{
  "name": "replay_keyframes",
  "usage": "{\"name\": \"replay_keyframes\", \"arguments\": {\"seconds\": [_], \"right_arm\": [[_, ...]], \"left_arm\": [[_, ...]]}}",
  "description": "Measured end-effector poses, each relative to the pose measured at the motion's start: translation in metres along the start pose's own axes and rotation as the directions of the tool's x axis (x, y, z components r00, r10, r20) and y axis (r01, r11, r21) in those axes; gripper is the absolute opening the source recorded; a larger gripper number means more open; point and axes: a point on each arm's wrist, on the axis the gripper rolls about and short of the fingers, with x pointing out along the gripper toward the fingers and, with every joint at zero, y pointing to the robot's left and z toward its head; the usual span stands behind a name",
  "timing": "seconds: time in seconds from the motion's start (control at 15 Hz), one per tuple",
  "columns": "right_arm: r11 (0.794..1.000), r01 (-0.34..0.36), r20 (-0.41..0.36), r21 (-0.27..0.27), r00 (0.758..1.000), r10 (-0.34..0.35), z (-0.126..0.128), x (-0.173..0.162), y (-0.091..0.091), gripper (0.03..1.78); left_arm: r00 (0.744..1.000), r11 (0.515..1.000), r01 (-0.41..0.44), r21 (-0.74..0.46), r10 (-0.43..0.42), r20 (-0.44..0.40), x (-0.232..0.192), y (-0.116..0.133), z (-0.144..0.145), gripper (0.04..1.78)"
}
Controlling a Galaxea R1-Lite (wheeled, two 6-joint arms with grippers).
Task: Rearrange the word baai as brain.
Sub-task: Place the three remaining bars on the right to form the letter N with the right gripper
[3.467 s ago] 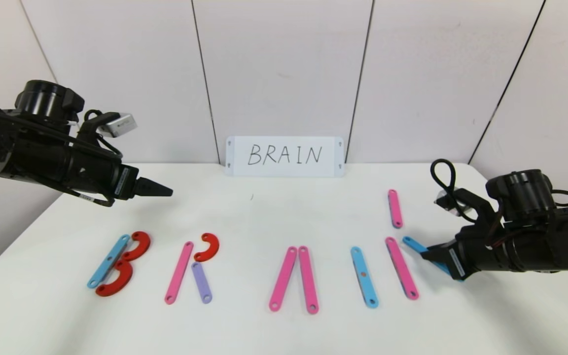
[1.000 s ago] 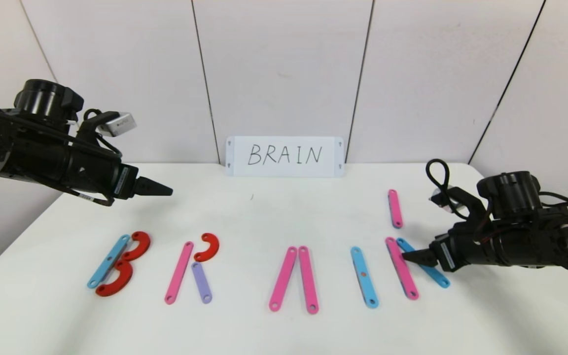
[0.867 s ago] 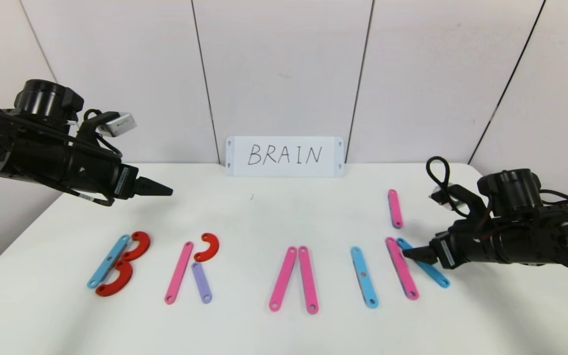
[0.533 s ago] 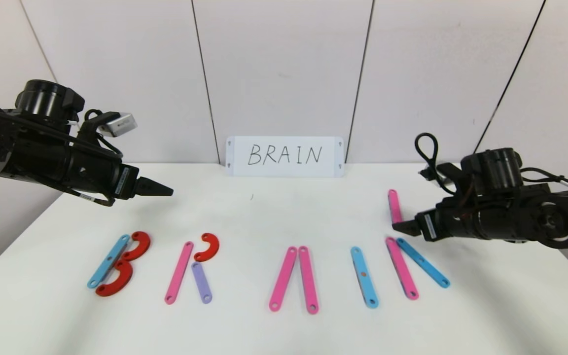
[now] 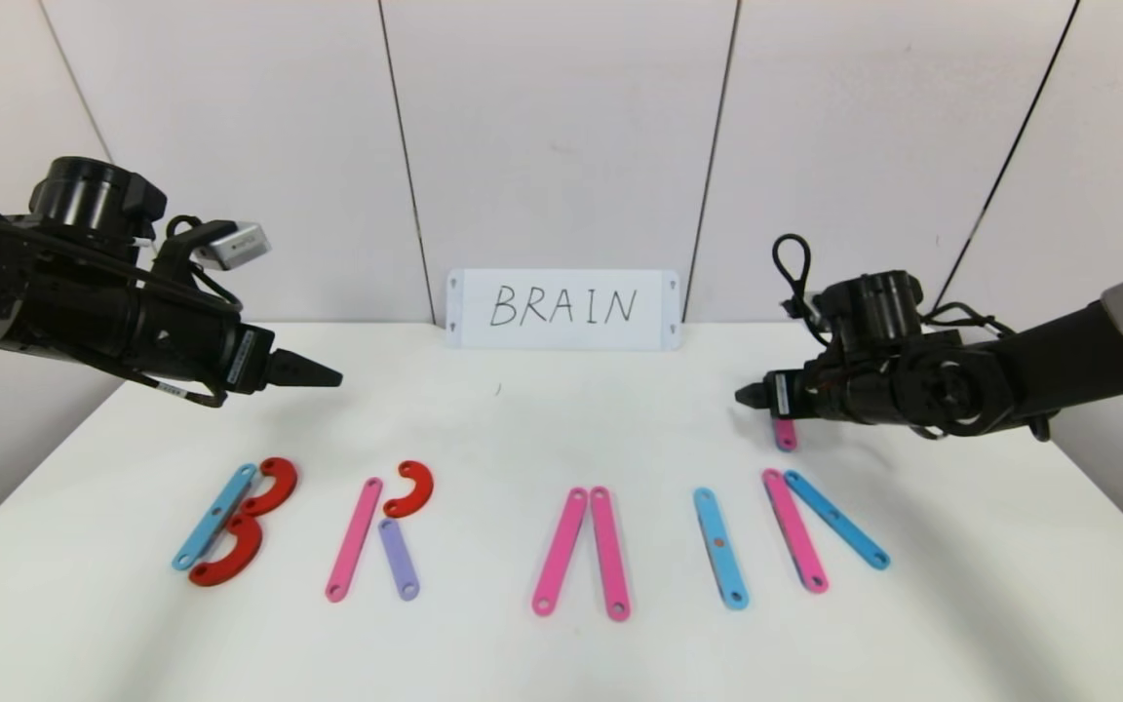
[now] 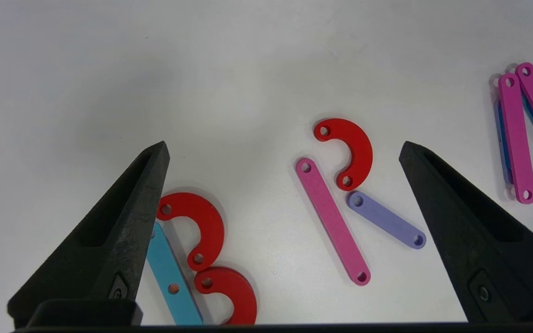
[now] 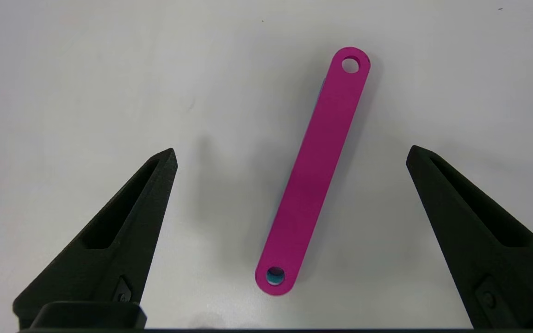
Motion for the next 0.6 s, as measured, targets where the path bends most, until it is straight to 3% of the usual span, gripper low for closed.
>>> {"name": "replay_keyframes", "arguments": {"seconds": [0.33,0.6], "right_arm": [[1.000,0.000,-0.024,0.021,1.000,0.000,-0.005,0.016,0.001,1.71],[1.000,0.001,-0.035,0.021,0.999,-0.001,-0.008,0.020,0.001,1.37]], "left_arm": [[1.000,1.000,0.000,0.000,0.000,0.000,0.000,0.000,0.000,1.74],[1.000,1.000,0.000,0.000,0.000,0.001,0.000,0.000,0.000,1.74]]}}
